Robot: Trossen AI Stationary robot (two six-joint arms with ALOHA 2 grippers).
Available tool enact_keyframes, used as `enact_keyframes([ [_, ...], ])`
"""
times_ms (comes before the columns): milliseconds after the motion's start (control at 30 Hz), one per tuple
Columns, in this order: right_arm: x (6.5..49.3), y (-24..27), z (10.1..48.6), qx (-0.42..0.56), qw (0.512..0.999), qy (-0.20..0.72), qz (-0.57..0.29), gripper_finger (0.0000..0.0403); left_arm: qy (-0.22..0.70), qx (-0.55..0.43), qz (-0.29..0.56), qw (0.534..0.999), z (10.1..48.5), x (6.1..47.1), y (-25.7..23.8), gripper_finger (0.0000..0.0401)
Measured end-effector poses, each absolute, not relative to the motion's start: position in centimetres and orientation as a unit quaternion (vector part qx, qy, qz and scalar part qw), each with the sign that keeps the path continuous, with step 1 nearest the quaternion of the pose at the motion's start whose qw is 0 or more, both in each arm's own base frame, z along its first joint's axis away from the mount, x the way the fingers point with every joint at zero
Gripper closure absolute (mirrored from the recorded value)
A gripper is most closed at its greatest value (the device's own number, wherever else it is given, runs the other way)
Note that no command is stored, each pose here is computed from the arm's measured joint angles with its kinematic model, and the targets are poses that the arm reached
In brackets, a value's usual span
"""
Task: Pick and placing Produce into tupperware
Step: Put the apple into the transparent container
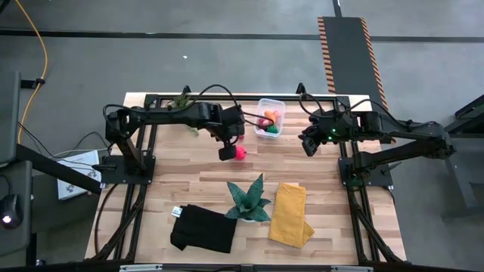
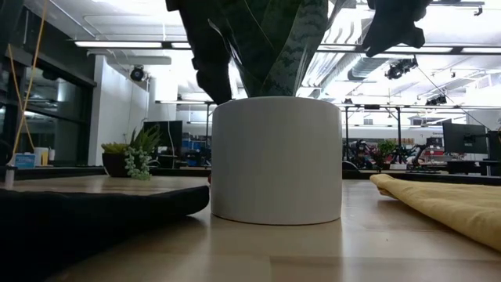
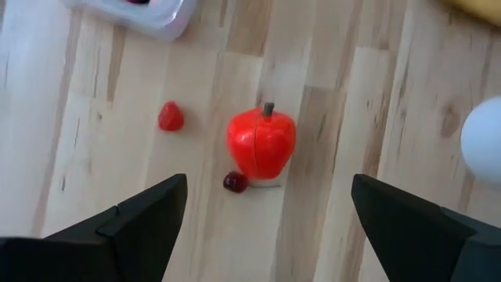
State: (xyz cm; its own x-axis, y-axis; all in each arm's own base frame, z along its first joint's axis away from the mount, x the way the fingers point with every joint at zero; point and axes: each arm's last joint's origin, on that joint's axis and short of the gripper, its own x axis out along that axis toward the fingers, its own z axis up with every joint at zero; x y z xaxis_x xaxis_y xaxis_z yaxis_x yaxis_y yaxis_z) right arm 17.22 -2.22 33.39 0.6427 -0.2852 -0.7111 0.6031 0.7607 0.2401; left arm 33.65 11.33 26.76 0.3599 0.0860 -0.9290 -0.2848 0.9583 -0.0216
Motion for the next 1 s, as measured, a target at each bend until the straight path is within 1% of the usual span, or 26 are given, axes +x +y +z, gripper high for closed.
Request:
enact_keyframes([
  [33, 17.2, -2.2, 33.4, 0.234, 0.875, 0.337, -0.256, 0.029, 0.548, -0.092, 0.11, 0.824, 26.8, 33.8, 11.3, 0.0052],
  [100, 17.2, -2.2, 33.4, 0.231, 0.876, 0.338, -0.256, 0.029, 0.526, -0.091, 0.078, 0.842, 27.4, 33.9, 11.2, 0.0052],
  [200, 17.2, -2.2, 33.4, 0.231, 0.875, 0.339, -0.256, 0.029, 0.48, -0.079, 0.042, 0.873, 28.7, 33.2, 10.8, 0.0052],
  [333, 17.1, -2.2, 33.3, 0.229, 0.874, 0.344, -0.257, 0.029, 0.449, -0.072, 0.062, 0.889, 28.3, 31.6, 10.6, 0.0052],
  [467, 17.1, -2.2, 33.3, 0.228, 0.872, 0.348, -0.257, 0.029, 0.398, -0.064, 0.085, 0.911, 27.9, 30.6, 10.8, 0.0052],
  [567, 17.0, -2.2, 33.2, 0.227, 0.871, 0.35, -0.259, 0.029, 0.385, -0.08, 0.104, 0.913, 26.3, 30.2, 11.4, 0.0052],
  [700, 17.0, -2.2, 33.2, 0.227, 0.871, 0.35, -0.259, 0.029, 0.398, -0.107, 0.117, 0.903, 24.2, 29.0, 12.4, 0.0052],
  [800, 17.0, -2.2, 33.2, 0.226, 0.871, 0.35, -0.26, 0.029, 0.409, -0.124, 0.098, 0.899, 22.8, 28.2, 12.9, 0.0052],
  [933, 17.0, -2.3, 33.2, 0.226, 0.87, 0.349, -0.264, 0.029, 0.394, -0.137, 0.061, 0.907, 21.8, 27.8, 13.2, 0.0052],
  [1000, 17.0, -2.3, 33.2, 0.227, 0.87, 0.347, -0.267, 0.029, 0.388, -0.137, 0.062, 0.909, 21.6, 27.6, 13.3, 0.0052],
])
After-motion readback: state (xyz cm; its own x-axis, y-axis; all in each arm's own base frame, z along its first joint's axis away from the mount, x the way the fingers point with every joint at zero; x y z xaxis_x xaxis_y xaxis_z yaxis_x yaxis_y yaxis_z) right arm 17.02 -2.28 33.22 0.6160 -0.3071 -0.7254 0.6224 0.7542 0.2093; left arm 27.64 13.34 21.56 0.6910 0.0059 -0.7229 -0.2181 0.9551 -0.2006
